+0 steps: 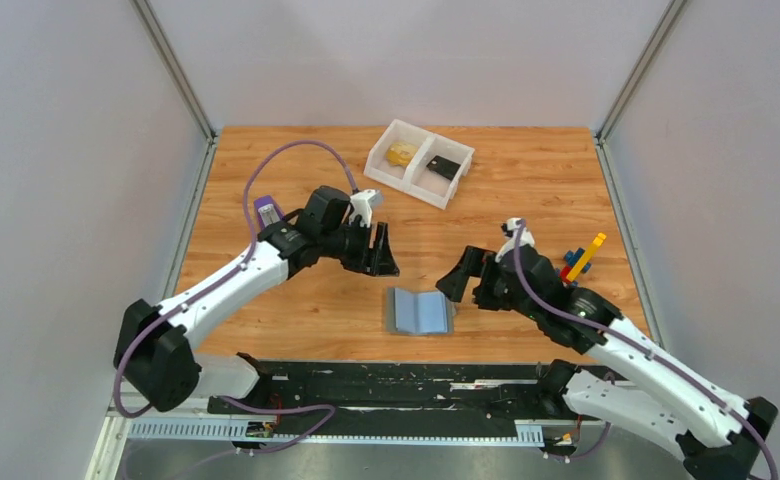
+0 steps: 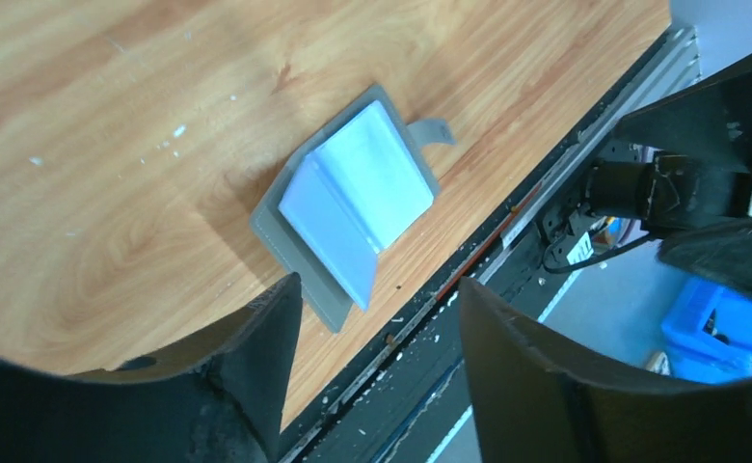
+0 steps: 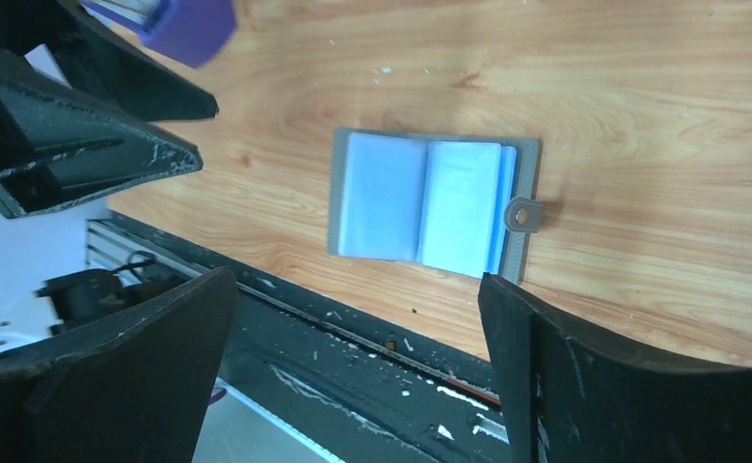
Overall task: Take the credit cards out of the card holder
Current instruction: Reset both arms
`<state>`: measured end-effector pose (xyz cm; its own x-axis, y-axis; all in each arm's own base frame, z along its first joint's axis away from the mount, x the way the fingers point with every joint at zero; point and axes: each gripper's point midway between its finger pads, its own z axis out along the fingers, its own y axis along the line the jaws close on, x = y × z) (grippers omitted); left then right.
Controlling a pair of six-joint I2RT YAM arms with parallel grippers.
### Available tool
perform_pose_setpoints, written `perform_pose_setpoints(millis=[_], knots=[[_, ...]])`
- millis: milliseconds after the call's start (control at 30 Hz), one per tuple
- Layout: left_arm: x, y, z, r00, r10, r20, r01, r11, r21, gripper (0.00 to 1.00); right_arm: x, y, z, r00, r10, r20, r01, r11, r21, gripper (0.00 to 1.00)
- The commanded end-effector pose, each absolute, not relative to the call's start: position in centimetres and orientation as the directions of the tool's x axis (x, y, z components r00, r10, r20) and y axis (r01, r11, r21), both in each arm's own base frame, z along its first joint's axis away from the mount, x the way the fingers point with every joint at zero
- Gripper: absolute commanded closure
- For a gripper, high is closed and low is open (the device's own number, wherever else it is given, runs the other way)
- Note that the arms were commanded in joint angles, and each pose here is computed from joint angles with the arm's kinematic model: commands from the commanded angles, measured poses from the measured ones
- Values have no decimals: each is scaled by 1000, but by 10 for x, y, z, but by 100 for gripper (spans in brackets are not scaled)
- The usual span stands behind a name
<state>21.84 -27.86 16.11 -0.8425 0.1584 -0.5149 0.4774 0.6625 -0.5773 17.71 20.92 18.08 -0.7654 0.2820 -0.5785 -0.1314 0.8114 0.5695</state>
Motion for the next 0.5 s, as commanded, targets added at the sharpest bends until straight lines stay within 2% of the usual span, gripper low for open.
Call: perform_pose_setpoints(millis=[0,67,300,467], knots=[[216,-266,218,-743,179,-645,583,647,-492,11,167,178,232,-682,345,-645,-153,795,587,0],[215,-260,243,-692,164,-703,617,640,-458,2,161,166,253,-643,386,-661,-167,772,614,0],[204,-236,317,-502,64,-863,695,624,-358,0,142,131,292,-542,490,-683,-195,716,670,0],[203,-223,327,-450,23,-893,684,652,-328,0,137,122,295,-523,509,-684,-204,704,680,0]])
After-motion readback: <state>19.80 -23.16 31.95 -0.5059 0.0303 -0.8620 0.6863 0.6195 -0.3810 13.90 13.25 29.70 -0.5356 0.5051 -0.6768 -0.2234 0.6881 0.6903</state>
